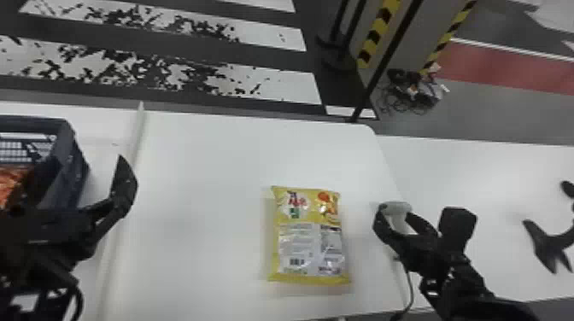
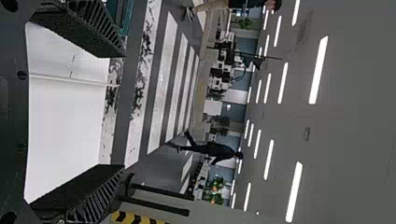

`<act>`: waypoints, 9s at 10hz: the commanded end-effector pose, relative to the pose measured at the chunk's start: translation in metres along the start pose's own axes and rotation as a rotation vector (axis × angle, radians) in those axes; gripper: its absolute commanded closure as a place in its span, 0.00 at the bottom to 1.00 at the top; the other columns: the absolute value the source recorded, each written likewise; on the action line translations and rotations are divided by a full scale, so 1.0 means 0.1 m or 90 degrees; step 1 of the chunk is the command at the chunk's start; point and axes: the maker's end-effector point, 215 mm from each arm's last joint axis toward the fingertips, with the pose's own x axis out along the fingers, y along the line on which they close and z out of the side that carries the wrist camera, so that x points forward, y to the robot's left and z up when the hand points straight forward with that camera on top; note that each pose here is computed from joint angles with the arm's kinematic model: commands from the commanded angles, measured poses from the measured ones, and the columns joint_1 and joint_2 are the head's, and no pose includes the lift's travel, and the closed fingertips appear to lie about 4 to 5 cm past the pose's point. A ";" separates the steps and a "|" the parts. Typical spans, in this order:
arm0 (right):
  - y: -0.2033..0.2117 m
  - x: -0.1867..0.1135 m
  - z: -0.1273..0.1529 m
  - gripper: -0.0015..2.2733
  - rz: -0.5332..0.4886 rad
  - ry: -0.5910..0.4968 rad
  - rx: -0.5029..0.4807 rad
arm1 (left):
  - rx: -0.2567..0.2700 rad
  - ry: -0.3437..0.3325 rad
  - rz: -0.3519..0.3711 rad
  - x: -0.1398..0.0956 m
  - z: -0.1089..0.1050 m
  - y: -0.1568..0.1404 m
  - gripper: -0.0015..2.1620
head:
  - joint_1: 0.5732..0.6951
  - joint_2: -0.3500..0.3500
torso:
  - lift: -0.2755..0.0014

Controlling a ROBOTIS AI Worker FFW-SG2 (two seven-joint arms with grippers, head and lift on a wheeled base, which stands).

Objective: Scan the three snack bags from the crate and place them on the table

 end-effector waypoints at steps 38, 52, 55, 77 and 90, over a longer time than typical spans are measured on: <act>2.13 -1.56 -0.95 0.99 0.209 0.187 0.139 | -0.002 0.017 -0.006 -0.02 -0.17 -0.26 0.01 | 1.00 0.44 | 0.77; 1.40 -1.32 -0.16 0.99 0.141 0.100 0.161 | -0.005 -0.004 -0.004 -0.12 -0.04 -0.25 0.01 | 1.00 0.34 | 0.77; 0.84 -0.97 0.14 0.99 0.093 0.075 0.160 | -0.001 -0.006 -0.002 -0.18 0.00 -0.25 0.01 | 1.00 0.22 | 0.77; 0.01 0.03 0.24 0.04 0.120 0.012 0.142 | 0.026 0.032 -0.020 -0.08 -0.25 -0.44 0.01 | 1.00 0.00 | 0.77; 1.07 0.16 -0.28 0.04 0.364 0.145 0.245 | 0.029 0.037 -0.027 -0.15 -0.28 -0.51 0.01 | 1.00 0.14 | 0.77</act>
